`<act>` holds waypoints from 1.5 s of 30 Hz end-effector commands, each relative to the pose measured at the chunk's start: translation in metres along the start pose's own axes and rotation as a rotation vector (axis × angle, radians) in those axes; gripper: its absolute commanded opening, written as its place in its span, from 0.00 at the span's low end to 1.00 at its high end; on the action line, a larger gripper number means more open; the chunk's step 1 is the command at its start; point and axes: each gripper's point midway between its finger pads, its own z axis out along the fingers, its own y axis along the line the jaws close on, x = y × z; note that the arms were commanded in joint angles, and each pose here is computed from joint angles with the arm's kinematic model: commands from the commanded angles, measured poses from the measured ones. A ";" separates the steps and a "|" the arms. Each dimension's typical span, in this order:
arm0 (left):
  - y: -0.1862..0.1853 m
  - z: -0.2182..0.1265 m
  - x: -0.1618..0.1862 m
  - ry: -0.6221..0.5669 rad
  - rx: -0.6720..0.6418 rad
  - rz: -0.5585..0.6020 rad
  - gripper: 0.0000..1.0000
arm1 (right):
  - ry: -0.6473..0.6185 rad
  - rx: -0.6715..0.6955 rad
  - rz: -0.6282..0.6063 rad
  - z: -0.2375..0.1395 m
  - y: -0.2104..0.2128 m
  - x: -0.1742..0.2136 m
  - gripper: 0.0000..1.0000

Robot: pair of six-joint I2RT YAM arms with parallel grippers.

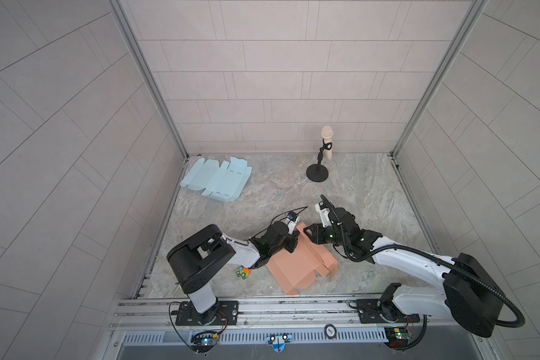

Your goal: Fold the paper box

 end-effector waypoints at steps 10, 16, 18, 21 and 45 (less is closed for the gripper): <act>-0.006 0.011 -0.010 -0.022 0.033 0.016 0.17 | -0.021 0.045 0.019 -0.005 -0.007 -0.017 0.36; -0.018 0.022 -0.027 -0.066 0.078 0.011 0.17 | -0.031 0.070 0.035 -0.013 -0.019 -0.017 0.35; -0.025 0.027 -0.036 -0.087 0.102 0.015 0.17 | -0.028 0.083 0.045 -0.016 -0.028 -0.011 0.35; -0.036 0.038 -0.048 -0.101 0.128 0.038 0.17 | -0.034 0.098 0.056 -0.022 -0.035 -0.009 0.35; -0.026 0.064 -0.020 -0.040 0.076 0.062 0.27 | -0.068 0.155 0.089 -0.036 -0.060 -0.001 0.34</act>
